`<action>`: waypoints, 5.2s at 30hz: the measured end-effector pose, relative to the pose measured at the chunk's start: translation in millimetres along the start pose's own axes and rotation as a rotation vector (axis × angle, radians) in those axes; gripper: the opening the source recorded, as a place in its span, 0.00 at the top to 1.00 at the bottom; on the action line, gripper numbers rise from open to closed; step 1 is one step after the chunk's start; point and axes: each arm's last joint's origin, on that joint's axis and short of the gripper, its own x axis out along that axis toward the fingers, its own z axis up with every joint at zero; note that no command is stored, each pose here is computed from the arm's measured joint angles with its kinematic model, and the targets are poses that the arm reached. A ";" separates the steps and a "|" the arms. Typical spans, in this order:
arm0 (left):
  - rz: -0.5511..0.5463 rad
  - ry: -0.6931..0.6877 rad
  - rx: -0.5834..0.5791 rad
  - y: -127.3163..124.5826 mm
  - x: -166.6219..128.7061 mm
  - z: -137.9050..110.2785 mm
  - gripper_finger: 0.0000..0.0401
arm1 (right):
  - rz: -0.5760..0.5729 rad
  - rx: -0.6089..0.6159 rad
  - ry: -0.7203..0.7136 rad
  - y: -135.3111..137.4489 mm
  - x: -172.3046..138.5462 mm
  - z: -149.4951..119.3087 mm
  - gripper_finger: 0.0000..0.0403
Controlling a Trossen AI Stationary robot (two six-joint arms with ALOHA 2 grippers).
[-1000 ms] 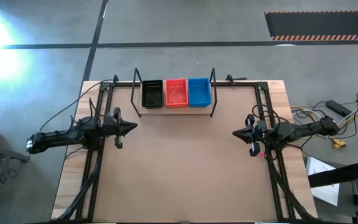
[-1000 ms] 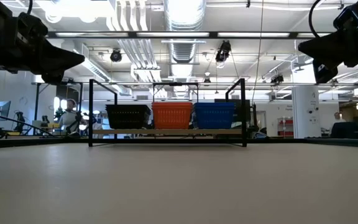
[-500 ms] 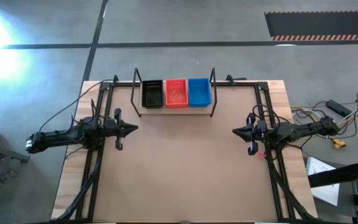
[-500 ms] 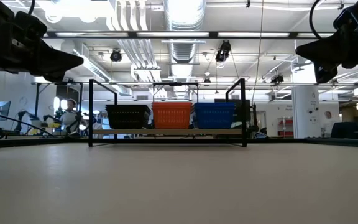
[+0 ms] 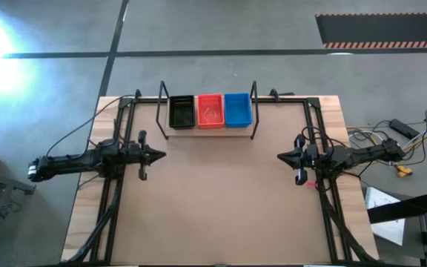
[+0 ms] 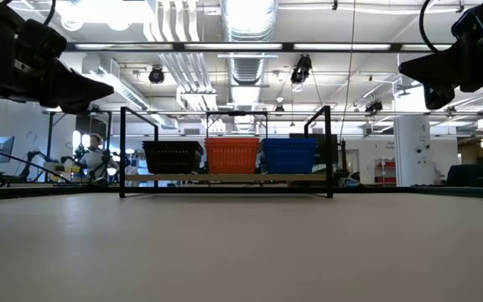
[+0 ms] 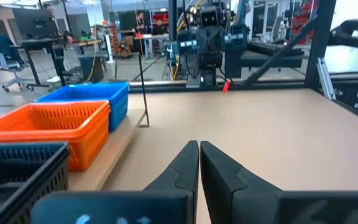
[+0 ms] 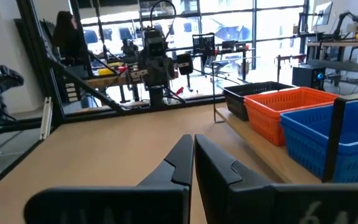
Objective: Stack baskets on shelf by color
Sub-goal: Return to Home Position
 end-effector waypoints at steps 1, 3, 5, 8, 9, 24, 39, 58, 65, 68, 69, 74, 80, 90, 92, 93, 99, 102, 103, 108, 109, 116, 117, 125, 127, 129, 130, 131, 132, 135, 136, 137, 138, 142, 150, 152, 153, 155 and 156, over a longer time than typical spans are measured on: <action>-0.001 0.010 0.000 -0.1 0.6 -0.8 1.00 | 0.000 0.000 0.000 0.0 0.0 0.0 0.98; -0.006 0.026 -0.001 -0.2 1.6 -2.0 1.00 | 0.003 0.005 0.000 0.1 0.0 -0.1 0.98; -0.024 0.033 -0.003 -0.7 2.4 -2.6 1.00 | 0.007 0.013 -0.004 0.2 0.0 0.3 0.98; -0.071 0.033 -0.011 -2.1 3.0 -2.6 1.00 | 0.017 0.028 -0.017 0.6 0.0 1.6 0.98; -0.084 0.031 -0.012 -2.4 3.0 -2.5 1.00 | 0.029 0.030 -0.020 1.0 0.0 2.0 0.98; -0.075 0.012 0.042 -1.2 2.0 -1.8 1.00 | 0.001 -0.015 -0.008 0.1 0.1 0.6 0.98; -0.079 0.038 0.040 -1.0 7.4 -3.1 1.00 | -0.002 -0.034 0.003 0.2 0.9 -0.3 0.98; -0.071 -0.086 0.050 -1.5 0.3 6.9 1.00 | -0.001 -0.013 -0.061 -0.7 -2.9 5.2 0.98; -0.057 -0.232 0.061 -0.9 -6.8 19.0 1.00 | -0.061 -0.011 -0.079 -6.4 -1.9 6.8 0.98; -0.060 -0.254 0.063 -1.3 -7.2 21.2 1.00 | -0.116 -0.013 -0.086 -11.7 -1.2 7.5 0.98; -0.061 -0.254 0.063 -1.4 -7.9 20.9 1.00 | -0.138 -0.014 -0.088 -13.8 -1.0 7.7 0.98; -0.067 -0.261 0.063 -2.1 -7.9 21.6 1.00 | -0.227 -0.018 -0.096 -22.2 -0.8 8.5 0.98; -0.085 -0.259 0.062 -3.7 -7.9 21.4 1.00 | -0.248 -0.019 -0.098 -24.4 -0.8 8.8 0.98; -0.110 -0.250 0.061 -6.2 -7.0 20.8 1.00 | -0.247 -0.018 -0.100 -24.3 -0.8 8.9 0.98; -0.111 -0.243 0.061 -6.2 -6.5 20.3 1.00 | -0.248 -0.018 -0.100 -24.3 -0.8 8.9 0.98; -0.111 -0.240 0.060 -6.2 -6.2 20.0 1.00 | -0.248 -0.018 -0.100 -24.4 -0.8 8.9 0.98; -0.112 -0.232 0.060 -6.3 -5.5 19.5 1.00 | -0.248 -0.018 -0.100 -24.4 -0.9 9.0 0.98; -0.112 -0.236 0.060 -6.3 -5.7 19.7 1.00 | -0.248 -0.018 -0.100 -24.4 -0.9 9.0 0.98; -0.112 -0.234 0.060 -6.3 -5.6 19.6 1.00 | -0.248 -0.018 -0.100 -24.4 -0.9 9.0 0.98; -0.109 -0.232 0.083 -6.3 -5.5 19.3 1.00 | -0.255 -0.018 -0.100 -25.1 -0.9 9.0 0.98; -0.108 -0.231 0.091 -6.3 -5.5 19.2 1.00 | -0.255 -0.018 -0.100 -25.1 -0.9 9.0 0.98; -0.093 -0.189 0.116 -6.0 -2.7 16.0 1.00 | -0.255 -0.018 -0.100 -25.0 -0.9 9.0 0.98; -0.087 -0.174 0.116 -5.9 -2.0 14.7 1.00 | -0.255 -0.018 -0.100 -25.0 -0.9 9.0 0.98; -0.026 -0.068 0.101 -4.4 2.9 6.2 1.00 | -0.255 -0.018 -0.100 -25.1 -0.9 9.0 0.98; -0.028 -0.058 0.101 -4.4 3.5 5.5 1.00 | -0.255 -0.018 -0.100 -25.0 -0.9 9.0 0.98; -0.029 -0.048 0.101 -4.5 4.2 4.7 1.00 | -0.255 -0.018 -0.100 -25.0 -0.9 9.0 0.98; -0.029 -0.044 0.101 -4.5 4.5 4.3 1.00 | -0.255 -0.018 -0.100 -25.1 -0.9 9.0 0.98; -0.029 -0.040 0.101 -4.5 4.8 4.0 1.00 | -0.255 -0.018 -0.100 -25.0 -0.9 9.0 0.98; -0.030 -0.036 0.101 -4.6 5.0 3.7 1.00 | -0.255 -0.018 -0.100 -25.0 -0.9 9.0 0.98; -0.031 -0.027 0.101 -4.6 5.7 2.9 1.00 | -0.254 -0.018 -0.100 -25.0 -0.9 9.0 0.98; -0.031 -0.025 0.101 -4.6 5.9 2.8 1.00 | -0.255 -0.018 -0.100 -25.0 -0.9 9.0 0.98; -0.032 -0.023 0.101 -4.7 6.1 2.6 1.00 | -0.254 -0.018 -0.100 -25.0 -0.9 9.0 0.98; -0.032 -0.020 0.101 -4.7 6.3 2.3 1.00 | -0.255 -0.018 -0.100 -25.0 -0.9 9.0 0.98; -0.033 -0.010 0.101 -4.7 6.9 1.5 1.00 | -0.255 -0.019 -0.100 -25.0 -0.9 9.0 0.98; -0.025 -0.087 0.102 -4.3 1.6 7.9 1.00 | -0.254 -0.018 -0.100 -25.0 -0.9 9.0 0.98; -0.022 -0.111 0.102 -4.1 0.1 9.8 1.00 | -0.254 -0.018 -0.100 -25.0 -0.9 9.0 0.98; -0.021 -0.121 0.102 -4.1 -0.7 10.5 1.00 | -0.255 -0.019 -0.100 -25.0 -0.9 9.0 0.98; -0.019 -0.141 0.102 -3.9 -2.2 12.0 1.00 | -0.254 -0.018 -0.100 -25.0 -0.9 9.0 0.98; -0.018 -0.150 0.101 -3.9 -2.8 12.8 1.00 | -0.254 -0.018 -0.100 -25.0 -0.9 9.0 0.98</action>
